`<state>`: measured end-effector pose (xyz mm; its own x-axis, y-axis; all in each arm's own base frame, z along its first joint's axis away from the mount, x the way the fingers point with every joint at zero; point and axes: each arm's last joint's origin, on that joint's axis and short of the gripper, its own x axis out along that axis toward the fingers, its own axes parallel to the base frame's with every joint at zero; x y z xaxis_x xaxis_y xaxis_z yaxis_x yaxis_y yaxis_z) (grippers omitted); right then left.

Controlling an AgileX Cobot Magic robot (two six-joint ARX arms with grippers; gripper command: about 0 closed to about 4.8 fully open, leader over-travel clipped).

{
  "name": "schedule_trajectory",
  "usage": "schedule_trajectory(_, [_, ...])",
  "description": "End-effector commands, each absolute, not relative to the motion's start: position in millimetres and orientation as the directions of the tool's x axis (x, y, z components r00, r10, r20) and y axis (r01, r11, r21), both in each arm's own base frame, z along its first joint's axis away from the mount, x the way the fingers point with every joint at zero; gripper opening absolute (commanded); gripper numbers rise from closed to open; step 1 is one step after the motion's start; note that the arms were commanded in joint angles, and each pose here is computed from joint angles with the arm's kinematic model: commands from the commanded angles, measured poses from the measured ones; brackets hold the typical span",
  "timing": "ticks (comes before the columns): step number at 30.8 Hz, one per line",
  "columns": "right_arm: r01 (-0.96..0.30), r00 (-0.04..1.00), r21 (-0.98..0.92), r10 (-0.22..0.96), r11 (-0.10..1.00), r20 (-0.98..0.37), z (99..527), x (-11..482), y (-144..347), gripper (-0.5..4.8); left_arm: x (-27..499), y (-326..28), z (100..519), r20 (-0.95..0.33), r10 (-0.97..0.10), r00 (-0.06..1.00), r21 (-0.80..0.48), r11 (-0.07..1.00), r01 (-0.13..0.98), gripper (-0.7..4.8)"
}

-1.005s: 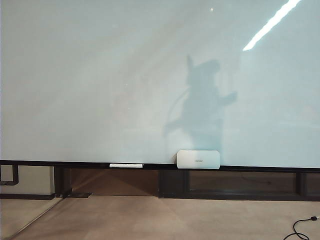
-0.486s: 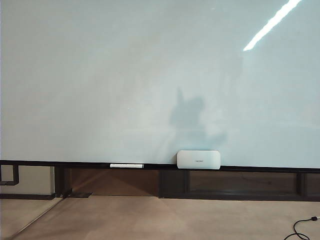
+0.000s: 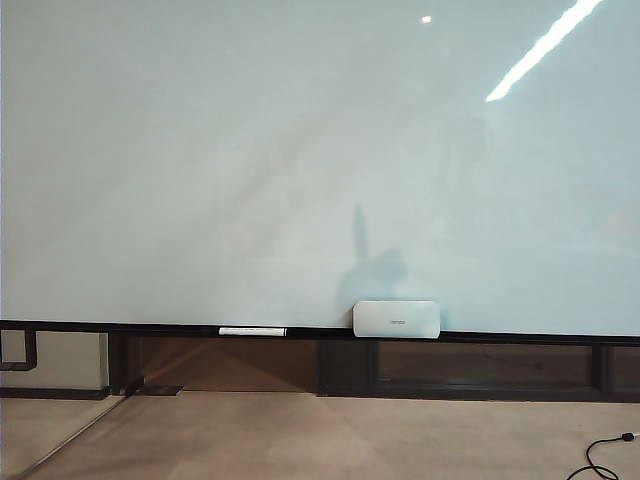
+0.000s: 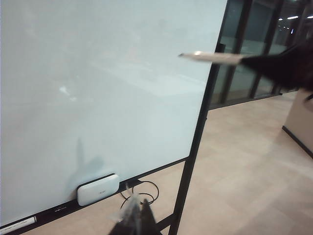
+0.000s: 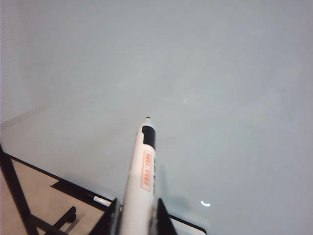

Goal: Reach to the right to find the marker pen, pick it up, and write the number 11 on the whiteboard.

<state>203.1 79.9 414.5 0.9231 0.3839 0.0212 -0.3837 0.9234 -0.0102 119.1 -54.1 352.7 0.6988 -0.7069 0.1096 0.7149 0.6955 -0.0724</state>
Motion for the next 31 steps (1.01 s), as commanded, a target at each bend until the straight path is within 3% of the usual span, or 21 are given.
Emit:
schedule_trajectory(1, [-0.376, 0.919, -0.015, 0.375, 0.927, 0.121, 398, 219, 84, -0.05, 118, -54, 355, 0.116, -0.713, 0.692, -0.051, 0.691, 0.721, -0.06])
schedule_trajectory(12, [-0.414, 0.895, -0.048, 0.416, 0.909, 0.16, 339, 284, 108, -0.05, 122, -54, 350, 0.075, -0.668, 0.74, 0.063, 0.744, 0.665, -0.06])
schedule_trajectory(18, [-0.414, 0.883, -0.044, 0.412, 0.909, 0.224, 318, 310, 117, -0.05, 134, -60, 344, 0.03, -0.722, 0.691, 0.089, 0.691, 0.718, -0.06])
schedule_trajectory(31, [-0.422, 0.875, -0.078, 0.428, 0.903, 0.228, 332, 360, 136, -0.05, 160, -67, 340, 0.044, -0.682, 0.73, 0.12, 0.729, 0.674, -0.06])
